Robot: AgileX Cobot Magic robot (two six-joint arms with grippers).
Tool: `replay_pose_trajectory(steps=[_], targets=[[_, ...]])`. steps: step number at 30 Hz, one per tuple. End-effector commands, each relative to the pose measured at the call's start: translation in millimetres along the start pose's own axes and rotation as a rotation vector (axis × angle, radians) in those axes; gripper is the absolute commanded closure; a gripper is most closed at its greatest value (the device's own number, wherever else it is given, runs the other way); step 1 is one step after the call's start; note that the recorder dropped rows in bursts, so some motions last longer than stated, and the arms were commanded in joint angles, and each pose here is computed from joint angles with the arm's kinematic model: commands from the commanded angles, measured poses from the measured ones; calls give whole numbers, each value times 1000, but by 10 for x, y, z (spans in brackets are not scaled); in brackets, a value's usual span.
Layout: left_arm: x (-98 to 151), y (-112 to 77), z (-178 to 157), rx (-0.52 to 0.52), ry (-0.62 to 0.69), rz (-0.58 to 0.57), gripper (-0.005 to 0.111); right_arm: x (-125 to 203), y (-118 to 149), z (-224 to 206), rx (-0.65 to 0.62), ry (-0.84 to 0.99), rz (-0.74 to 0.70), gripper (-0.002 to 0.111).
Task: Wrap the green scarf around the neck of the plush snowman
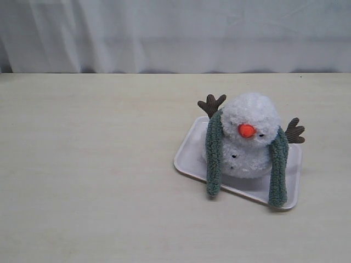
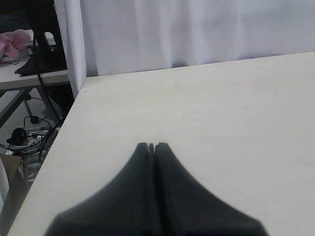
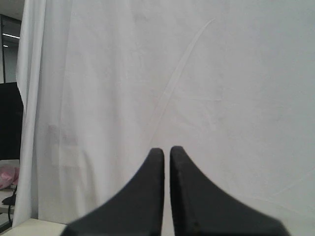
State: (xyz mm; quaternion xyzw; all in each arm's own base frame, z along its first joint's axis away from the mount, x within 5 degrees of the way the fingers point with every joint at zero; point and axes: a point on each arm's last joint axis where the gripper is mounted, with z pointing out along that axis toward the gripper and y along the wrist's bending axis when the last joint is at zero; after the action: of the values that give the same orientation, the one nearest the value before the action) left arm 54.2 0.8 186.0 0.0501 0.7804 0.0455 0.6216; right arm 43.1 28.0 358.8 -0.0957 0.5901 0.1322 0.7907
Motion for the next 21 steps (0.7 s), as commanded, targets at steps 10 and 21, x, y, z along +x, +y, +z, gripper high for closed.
replay_pose_trajectory(steps=[10,21], targets=[[7,0,2,-2,-3,3,107,3,-49,-5,54,-11,-16,104],[7,0,2,-2,-3,3,107,76,-128,-15,138,75,-88,104]])
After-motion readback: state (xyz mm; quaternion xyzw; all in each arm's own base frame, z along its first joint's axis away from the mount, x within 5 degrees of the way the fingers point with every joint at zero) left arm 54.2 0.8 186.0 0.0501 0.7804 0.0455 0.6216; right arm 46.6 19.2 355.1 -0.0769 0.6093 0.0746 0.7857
